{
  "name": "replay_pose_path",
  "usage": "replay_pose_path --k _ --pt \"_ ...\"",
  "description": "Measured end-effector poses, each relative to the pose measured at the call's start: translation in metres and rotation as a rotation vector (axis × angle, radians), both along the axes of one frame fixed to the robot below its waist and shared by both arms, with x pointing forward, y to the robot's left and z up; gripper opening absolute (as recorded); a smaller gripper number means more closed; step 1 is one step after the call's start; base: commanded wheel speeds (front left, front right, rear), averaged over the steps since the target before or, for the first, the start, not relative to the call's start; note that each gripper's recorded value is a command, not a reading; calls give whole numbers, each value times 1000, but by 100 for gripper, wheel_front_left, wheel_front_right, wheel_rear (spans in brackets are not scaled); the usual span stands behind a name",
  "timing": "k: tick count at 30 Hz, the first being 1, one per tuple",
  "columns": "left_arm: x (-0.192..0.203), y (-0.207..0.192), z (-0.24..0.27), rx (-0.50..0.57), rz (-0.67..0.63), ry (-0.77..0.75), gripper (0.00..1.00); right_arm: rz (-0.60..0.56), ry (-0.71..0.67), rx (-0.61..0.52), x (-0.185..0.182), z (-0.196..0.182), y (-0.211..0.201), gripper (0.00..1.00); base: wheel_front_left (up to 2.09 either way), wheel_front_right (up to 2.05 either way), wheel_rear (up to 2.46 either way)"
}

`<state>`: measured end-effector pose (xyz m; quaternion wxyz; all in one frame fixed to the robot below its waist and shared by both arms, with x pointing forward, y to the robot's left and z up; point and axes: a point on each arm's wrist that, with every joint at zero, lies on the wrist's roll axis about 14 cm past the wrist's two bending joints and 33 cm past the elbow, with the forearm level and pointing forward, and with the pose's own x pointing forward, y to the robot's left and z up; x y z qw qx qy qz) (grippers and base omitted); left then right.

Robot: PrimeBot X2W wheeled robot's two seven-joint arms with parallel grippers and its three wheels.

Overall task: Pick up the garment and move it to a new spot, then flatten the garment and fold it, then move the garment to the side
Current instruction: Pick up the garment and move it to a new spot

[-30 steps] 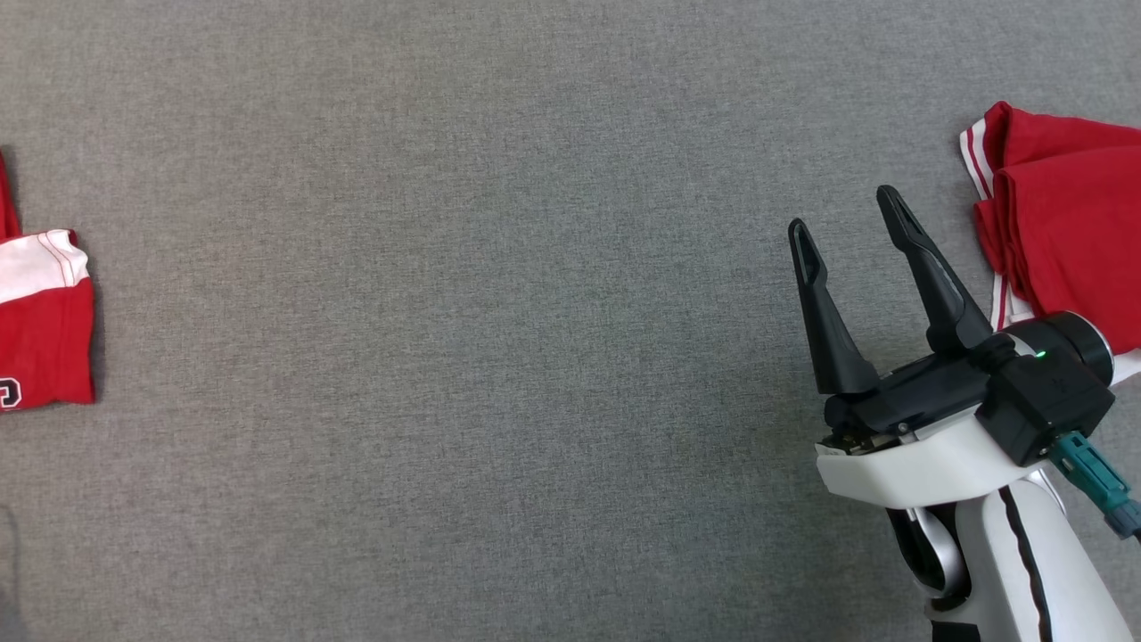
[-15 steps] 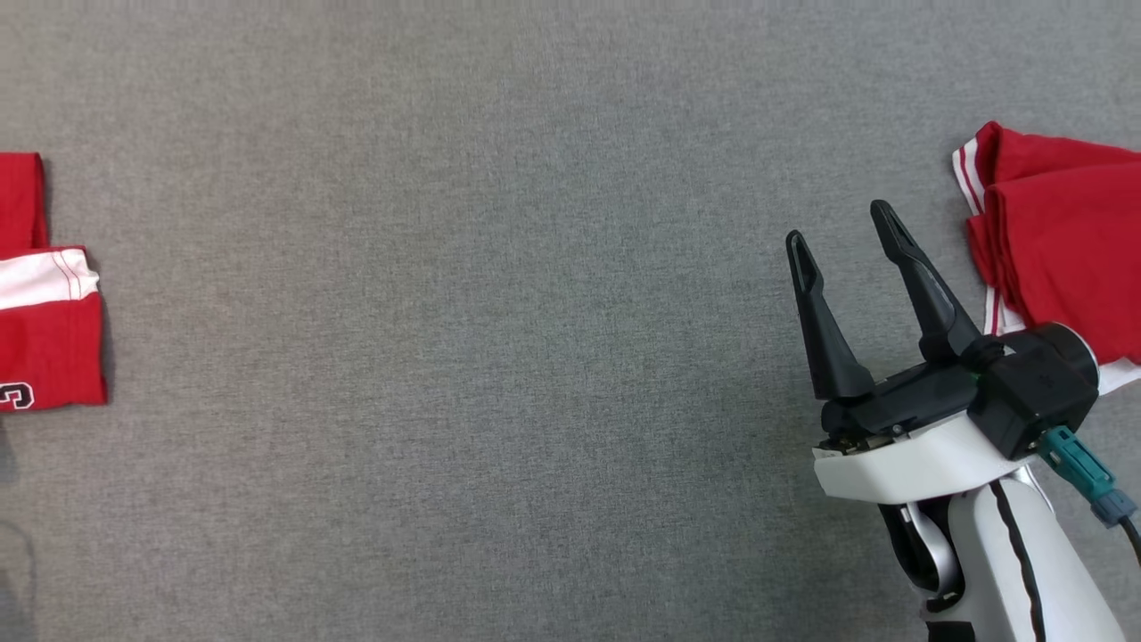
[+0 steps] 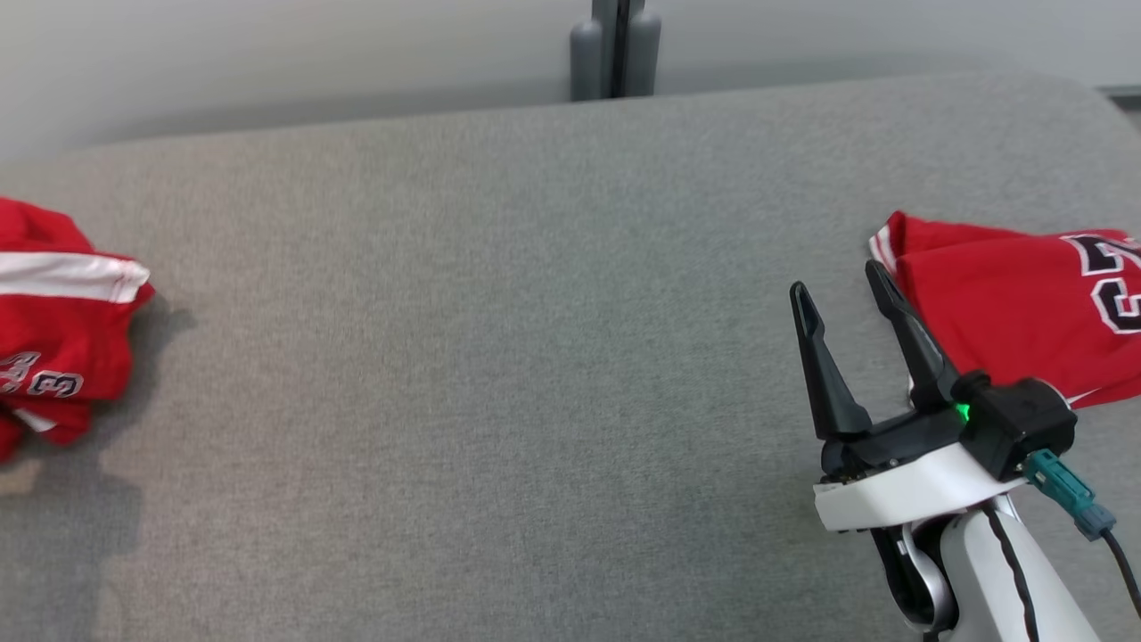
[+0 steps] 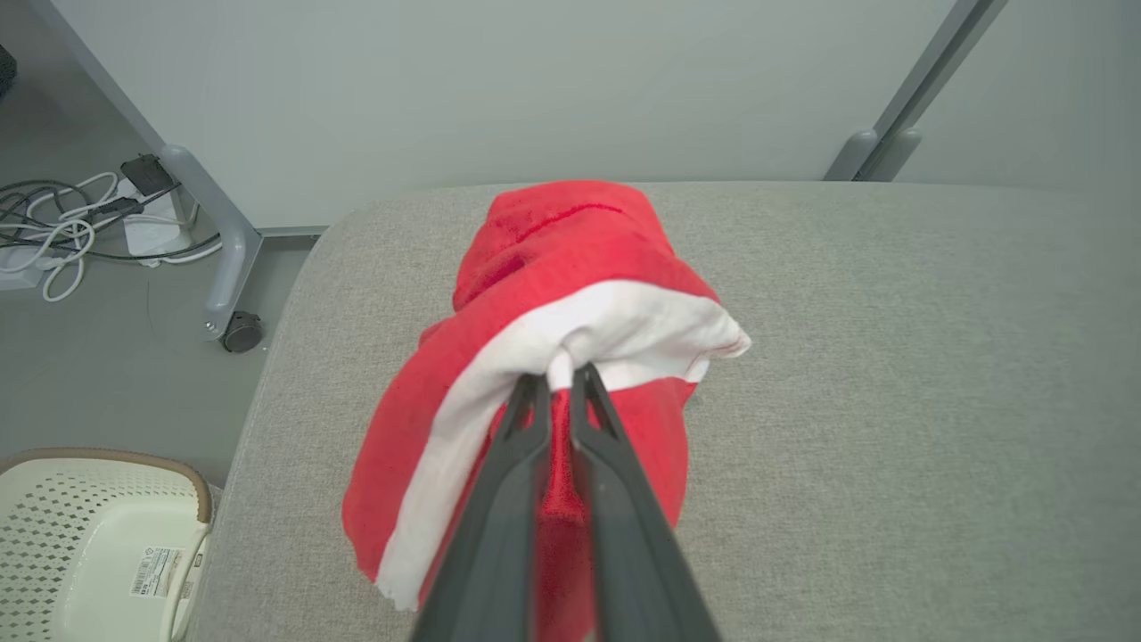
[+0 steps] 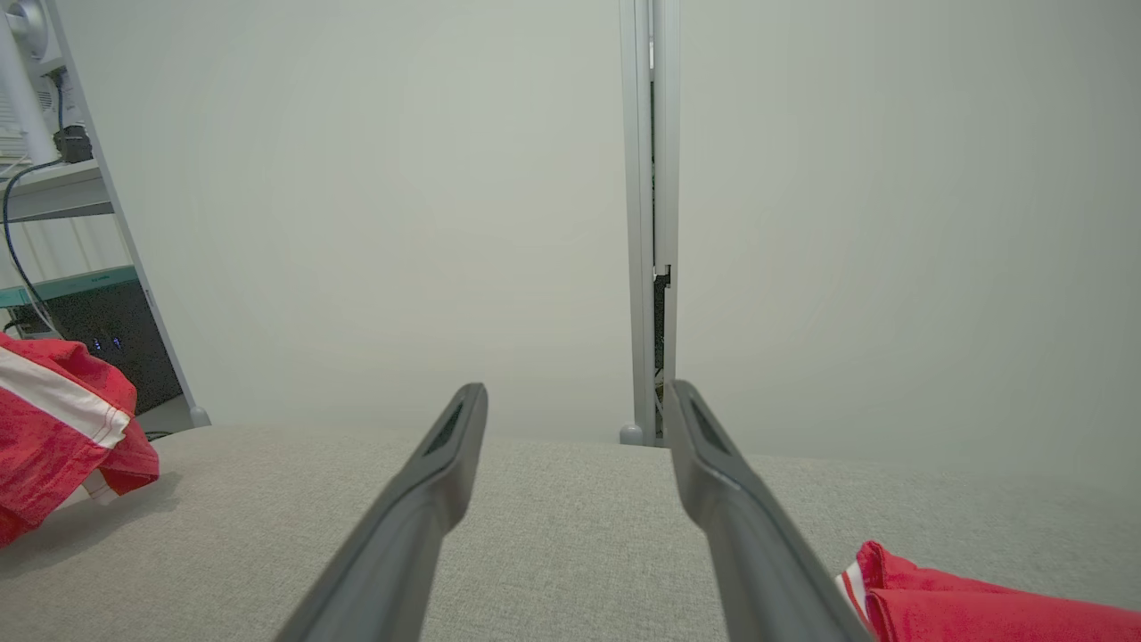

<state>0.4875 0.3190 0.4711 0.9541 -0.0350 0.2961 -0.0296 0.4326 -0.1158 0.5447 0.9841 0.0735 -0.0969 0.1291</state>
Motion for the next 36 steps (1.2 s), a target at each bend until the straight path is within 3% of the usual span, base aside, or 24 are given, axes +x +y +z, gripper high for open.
replay_pose_path --k 8,17,23,29,36 --pt "11 -81 71 35 -246 -194 0 -76 -61 4 -30 26 -26 100 0 0 0" --pt "-5 -199 105 -83 -443 -325 0 -140 -86 -6 -51 34 -47 100 0 0 0" --pt "-29 -260 84 -159 -510 -302 0 -177 -79 -10 -60 32 -59 100 0 0 0" --pt "-64 -316 13 -239 -557 -134 0 -208 -56 -13 -65 26 -69 100 0 0 0" --pt "-91 -355 -37 -281 -598 -54 0 -209 -23 -11 -66 15 -69 100 0 0 0"
